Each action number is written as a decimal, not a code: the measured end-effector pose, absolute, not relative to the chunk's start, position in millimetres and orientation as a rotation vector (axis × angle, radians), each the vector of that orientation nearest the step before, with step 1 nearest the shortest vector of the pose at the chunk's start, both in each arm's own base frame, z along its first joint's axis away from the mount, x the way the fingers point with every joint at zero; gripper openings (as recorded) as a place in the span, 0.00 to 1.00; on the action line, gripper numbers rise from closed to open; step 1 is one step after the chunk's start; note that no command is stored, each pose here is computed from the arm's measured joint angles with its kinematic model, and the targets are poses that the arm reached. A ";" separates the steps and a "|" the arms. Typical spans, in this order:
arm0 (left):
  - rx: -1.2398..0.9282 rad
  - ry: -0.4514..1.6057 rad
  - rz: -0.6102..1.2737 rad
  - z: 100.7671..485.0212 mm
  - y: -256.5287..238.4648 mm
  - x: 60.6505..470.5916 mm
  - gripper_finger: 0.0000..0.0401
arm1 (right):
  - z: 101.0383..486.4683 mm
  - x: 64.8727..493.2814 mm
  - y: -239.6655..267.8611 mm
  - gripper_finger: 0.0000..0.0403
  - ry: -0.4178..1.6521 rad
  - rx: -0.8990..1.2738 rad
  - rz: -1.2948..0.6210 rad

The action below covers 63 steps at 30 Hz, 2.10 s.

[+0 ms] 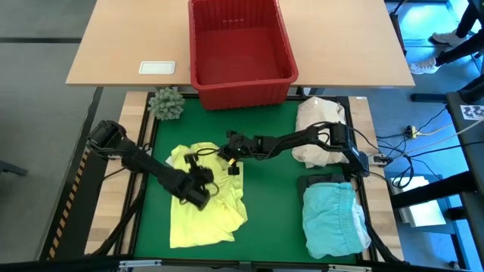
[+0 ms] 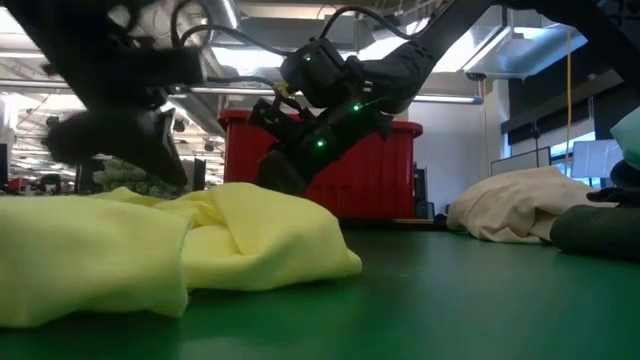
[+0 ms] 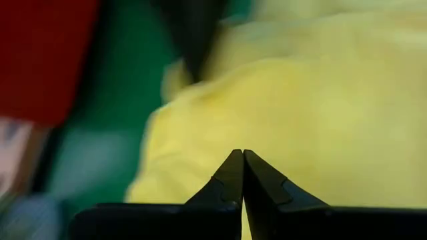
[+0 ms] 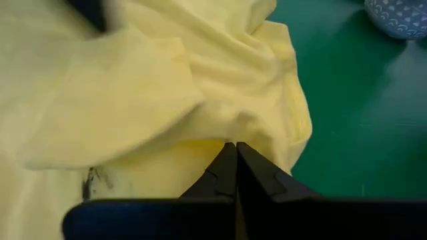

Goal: Fold Laundry from Bin
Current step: Fold the yellow shirt

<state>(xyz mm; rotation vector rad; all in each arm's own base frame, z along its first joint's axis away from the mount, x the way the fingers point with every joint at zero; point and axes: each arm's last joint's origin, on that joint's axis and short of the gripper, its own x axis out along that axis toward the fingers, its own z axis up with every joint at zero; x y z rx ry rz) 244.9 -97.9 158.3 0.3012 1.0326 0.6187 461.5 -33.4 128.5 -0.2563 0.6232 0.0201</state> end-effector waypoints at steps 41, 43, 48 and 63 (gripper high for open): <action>0.202 0.969 0.509 133.2 -70.0 267.5 0.08 | 158.7 401.4 108.8 0.02 0.616 -0.096 0.228; 0.205 0.962 0.516 134.5 -70.2 268.4 0.02 | 156.2 398.7 112.5 0.02 0.620 -0.091 0.206; 0.230 0.906 0.547 147.5 -72.9 268.1 0.01 | 151.0 395.0 112.5 0.02 0.641 -0.073 0.177; 0.203 0.925 0.595 162.7 -73.5 249.7 0.01 | 150.3 394.8 111.6 0.02 0.645 -0.072 0.172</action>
